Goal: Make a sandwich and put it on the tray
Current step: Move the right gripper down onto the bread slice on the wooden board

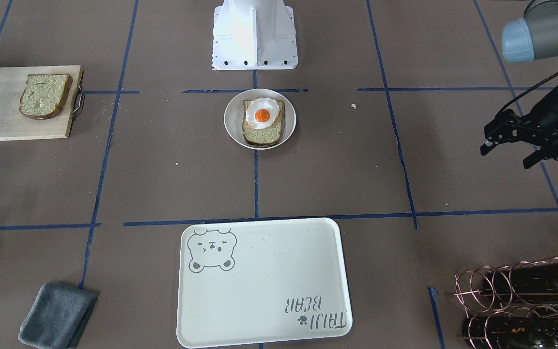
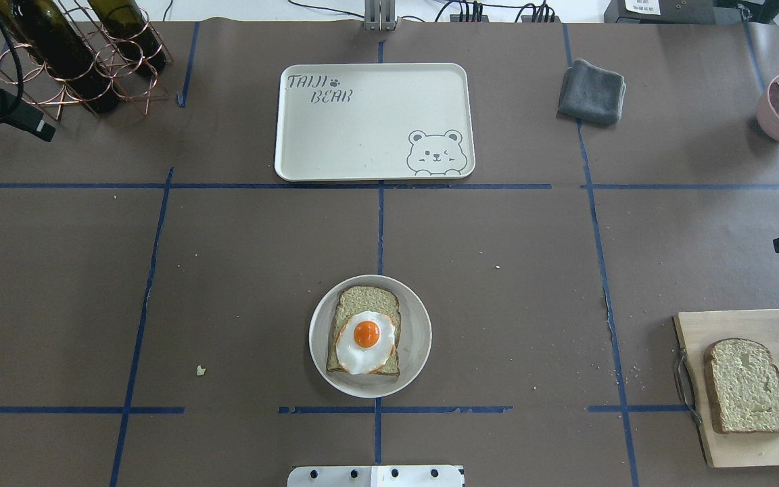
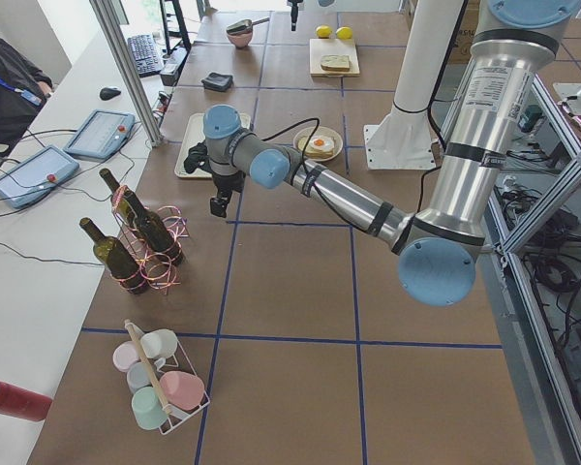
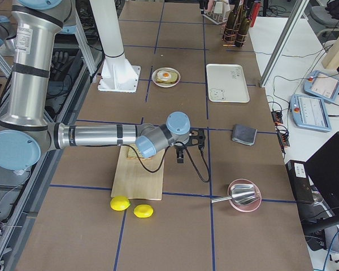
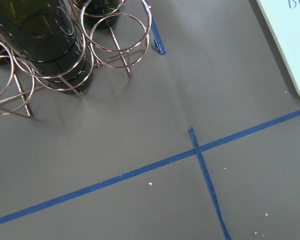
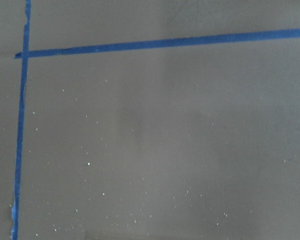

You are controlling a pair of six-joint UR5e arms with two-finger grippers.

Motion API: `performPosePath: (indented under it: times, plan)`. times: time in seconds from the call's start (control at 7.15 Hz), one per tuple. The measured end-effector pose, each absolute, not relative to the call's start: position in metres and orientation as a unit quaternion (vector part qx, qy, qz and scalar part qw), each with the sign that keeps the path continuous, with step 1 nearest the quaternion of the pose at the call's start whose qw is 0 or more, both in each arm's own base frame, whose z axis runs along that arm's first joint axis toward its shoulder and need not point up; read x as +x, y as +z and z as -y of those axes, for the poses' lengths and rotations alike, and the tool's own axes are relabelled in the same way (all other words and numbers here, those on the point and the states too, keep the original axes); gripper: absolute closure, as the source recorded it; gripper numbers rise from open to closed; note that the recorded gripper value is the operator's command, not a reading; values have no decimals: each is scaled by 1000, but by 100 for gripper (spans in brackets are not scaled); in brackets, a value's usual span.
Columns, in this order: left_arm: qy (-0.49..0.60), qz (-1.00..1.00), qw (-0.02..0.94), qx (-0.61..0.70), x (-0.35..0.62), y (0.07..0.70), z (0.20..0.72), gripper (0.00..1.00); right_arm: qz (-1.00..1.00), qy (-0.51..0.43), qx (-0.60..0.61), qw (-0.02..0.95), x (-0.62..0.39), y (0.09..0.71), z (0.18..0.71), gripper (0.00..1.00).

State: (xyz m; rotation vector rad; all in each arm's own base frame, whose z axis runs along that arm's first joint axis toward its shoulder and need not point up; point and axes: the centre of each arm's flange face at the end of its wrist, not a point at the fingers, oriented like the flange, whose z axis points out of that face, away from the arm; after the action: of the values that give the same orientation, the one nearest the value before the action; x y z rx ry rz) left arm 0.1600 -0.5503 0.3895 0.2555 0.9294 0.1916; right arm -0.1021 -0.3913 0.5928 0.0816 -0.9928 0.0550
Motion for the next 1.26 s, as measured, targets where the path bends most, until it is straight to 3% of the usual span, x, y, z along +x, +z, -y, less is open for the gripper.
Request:
performPosePath:
  times: [0.98,1.26]
  plan:
    - [53,-479,871,98,199,355,523,0,451,11,2,893,-153,629,282,0]
    - [50,-479,871,96,200,355,522,0,444,-6,-6,896,-164,633,271,8]
